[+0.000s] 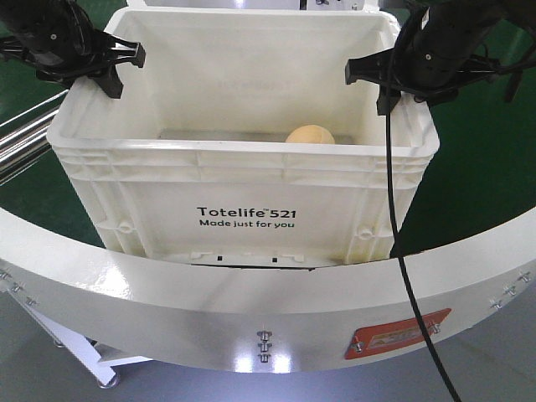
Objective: Place moving items into box and shelve
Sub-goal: 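Clamp both grippers onto the tote's side rims, then lift the tote off the conveyor with both grippers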
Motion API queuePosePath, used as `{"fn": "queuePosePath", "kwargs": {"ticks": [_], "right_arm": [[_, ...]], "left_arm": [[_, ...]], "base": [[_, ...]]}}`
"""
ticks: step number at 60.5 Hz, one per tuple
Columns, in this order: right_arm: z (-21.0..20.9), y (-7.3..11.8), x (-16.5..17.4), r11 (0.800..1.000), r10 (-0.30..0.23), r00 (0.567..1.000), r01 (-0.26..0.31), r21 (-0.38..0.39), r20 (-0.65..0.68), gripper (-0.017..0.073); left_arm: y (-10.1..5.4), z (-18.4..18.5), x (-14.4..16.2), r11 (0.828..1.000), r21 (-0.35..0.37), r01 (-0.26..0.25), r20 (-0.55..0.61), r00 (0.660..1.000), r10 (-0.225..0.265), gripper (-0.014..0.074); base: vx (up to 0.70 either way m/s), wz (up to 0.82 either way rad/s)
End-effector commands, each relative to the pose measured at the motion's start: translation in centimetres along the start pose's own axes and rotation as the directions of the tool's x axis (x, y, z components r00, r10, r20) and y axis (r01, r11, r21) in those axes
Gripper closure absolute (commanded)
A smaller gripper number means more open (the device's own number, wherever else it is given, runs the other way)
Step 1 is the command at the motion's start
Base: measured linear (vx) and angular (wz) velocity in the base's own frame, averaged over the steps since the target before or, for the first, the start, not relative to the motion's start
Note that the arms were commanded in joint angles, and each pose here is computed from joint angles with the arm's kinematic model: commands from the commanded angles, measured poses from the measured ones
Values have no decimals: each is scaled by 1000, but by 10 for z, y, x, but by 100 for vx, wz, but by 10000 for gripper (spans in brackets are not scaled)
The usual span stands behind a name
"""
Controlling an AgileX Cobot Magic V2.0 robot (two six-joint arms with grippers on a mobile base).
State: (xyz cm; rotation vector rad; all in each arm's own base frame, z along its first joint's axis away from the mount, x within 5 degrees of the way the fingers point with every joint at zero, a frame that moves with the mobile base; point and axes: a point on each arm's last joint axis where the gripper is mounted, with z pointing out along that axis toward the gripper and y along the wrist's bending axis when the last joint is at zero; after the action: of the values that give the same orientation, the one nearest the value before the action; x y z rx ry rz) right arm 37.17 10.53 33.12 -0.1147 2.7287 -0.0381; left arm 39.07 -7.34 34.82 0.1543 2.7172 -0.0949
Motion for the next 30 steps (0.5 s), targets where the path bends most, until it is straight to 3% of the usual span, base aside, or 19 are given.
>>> {"fn": "queuePosePath", "kwargs": {"ticks": [1, 19, 30], "right_arm": [[-30, -7, -5, 1000, 1, 995, -2, 10, 100, 477], [-30, -7, -7, 1000, -2, 993, 1, 13, 116, 484], [-36, -9, -9, 1000, 0, 987, -3, 22, 160, 484]], "left_arm": [[0, -32, -2, 1000, -9, -12, 89, 996, 12, 454], [0, -32, -4, 1000, -7, -12, 117, 993, 13, 454], [6, -35, -6, 997, -75, -25, 138, 990, 36, 454]], "base": [[0, 0], [0, 0], [0, 0]]}}
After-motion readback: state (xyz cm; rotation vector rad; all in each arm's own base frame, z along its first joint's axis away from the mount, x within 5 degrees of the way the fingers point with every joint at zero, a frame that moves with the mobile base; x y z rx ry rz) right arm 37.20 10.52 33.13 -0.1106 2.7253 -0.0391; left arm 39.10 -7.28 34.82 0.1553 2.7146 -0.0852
